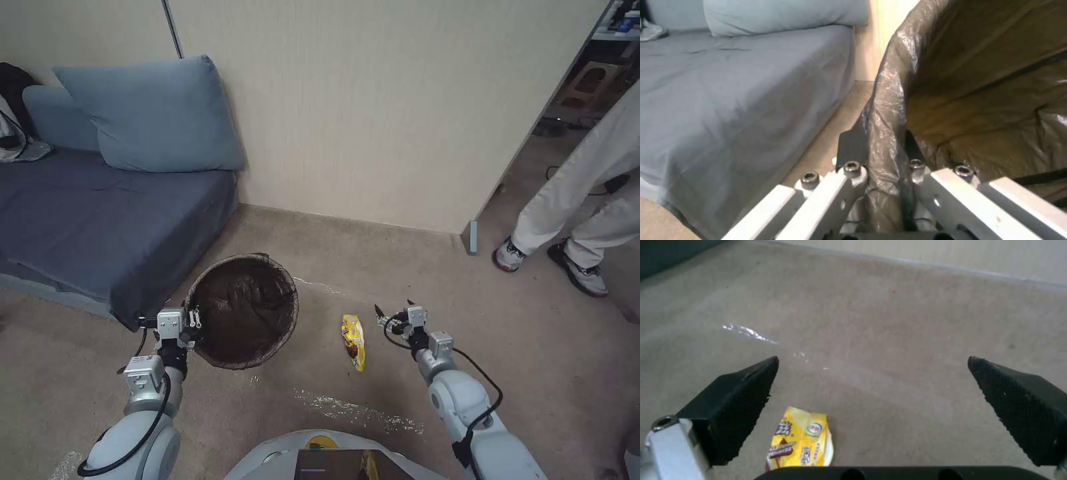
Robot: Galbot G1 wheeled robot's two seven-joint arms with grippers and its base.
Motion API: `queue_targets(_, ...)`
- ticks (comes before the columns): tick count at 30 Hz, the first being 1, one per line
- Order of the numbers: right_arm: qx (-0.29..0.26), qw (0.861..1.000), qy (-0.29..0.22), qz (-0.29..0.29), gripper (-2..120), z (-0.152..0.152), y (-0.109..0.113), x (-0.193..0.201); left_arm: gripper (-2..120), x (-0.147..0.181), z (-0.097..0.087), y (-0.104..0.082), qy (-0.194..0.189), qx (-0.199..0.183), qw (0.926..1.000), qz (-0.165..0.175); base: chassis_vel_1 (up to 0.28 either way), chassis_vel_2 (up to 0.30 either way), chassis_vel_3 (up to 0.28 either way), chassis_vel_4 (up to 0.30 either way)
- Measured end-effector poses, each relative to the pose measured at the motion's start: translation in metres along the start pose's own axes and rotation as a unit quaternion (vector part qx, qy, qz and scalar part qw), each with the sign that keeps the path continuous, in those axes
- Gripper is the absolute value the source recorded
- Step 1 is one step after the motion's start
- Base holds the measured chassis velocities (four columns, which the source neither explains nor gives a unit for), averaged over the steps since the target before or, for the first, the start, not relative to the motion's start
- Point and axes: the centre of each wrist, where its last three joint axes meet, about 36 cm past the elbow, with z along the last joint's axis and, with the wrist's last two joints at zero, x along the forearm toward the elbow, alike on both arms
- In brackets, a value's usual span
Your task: Pick up the trash bin, then pick up the garbage from the floor and place it into the trash bin.
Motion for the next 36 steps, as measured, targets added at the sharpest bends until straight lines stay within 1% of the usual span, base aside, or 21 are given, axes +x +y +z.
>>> queue_targets(2, -0.009, 1.000, 0.014, -0.010, 100, 0.003, -0.010, -0.014, 0, 0.002, -0.001, 0.000, 0.000, 0.001, 1.0000, -0.002, 0.000, 0.000, 0.000, 0.000)
queue_targets(5, -0.011, 1.000, 0.019, -0.015, 100, 0.004, -0.013, -0.019, 0, 0.002, -0.002, 0.000, 0.000, 0.001, 1.0000, -0.002, 0.000, 0.000, 0.000, 0.000)
queue_targets(7, -0.013, 0.999, 0.034, -0.034, 100, 0.008, -0.018, -0.029, 0, 0.004, -0.002, -0.001, 0.001, 0.001, 1.0000, -0.006, 0.000, 0.000, 0.000, 0.000)
queue_targets(14, -0.010, 0.997, 0.057, -0.058, 100, 0.018, -0.016, -0.047, 0, 0.009, -0.003, -0.003, 0.002, 0.002, 0.9999, -0.010, 0.000, 0.000, 0.000, 0.000)
queue_targets(20, -0.008, 0.995, 0.073, -0.066, 100, 0.028, -0.010, -0.061, 0, 0.012, -0.004, -0.003, 0.001, 0.001, 0.9999, -0.013, 0.000, 0.000, 0.000, 0.000)
queue_targets(23, -0.004, 0.993, 0.090, -0.078, 100, 0.040, 0.002, -0.067, 0, 0.013, -0.006, -0.002, 0.000, 0.002, 0.9999, -0.016, 0.000, 0.000, 0.000, 0.000)
queue_targets(29, 0.003, 0.991, 0.107, -0.084, 100, 0.054, 0.014, -0.077, 0, 0.013, -0.006, -0.002, -0.001, 0.004, 0.9998, -0.018, 0.000, 0.000, 0.000, 0.000)
queue_targets(36, 0.007, 0.989, 0.121, -0.085, 100, 0.065, 0.021, -0.089, 0, 0.014, -0.006, -0.002, -0.001, 0.005, 0.9998, -0.019, 0.000, 0.000, 0.000, 0.000)
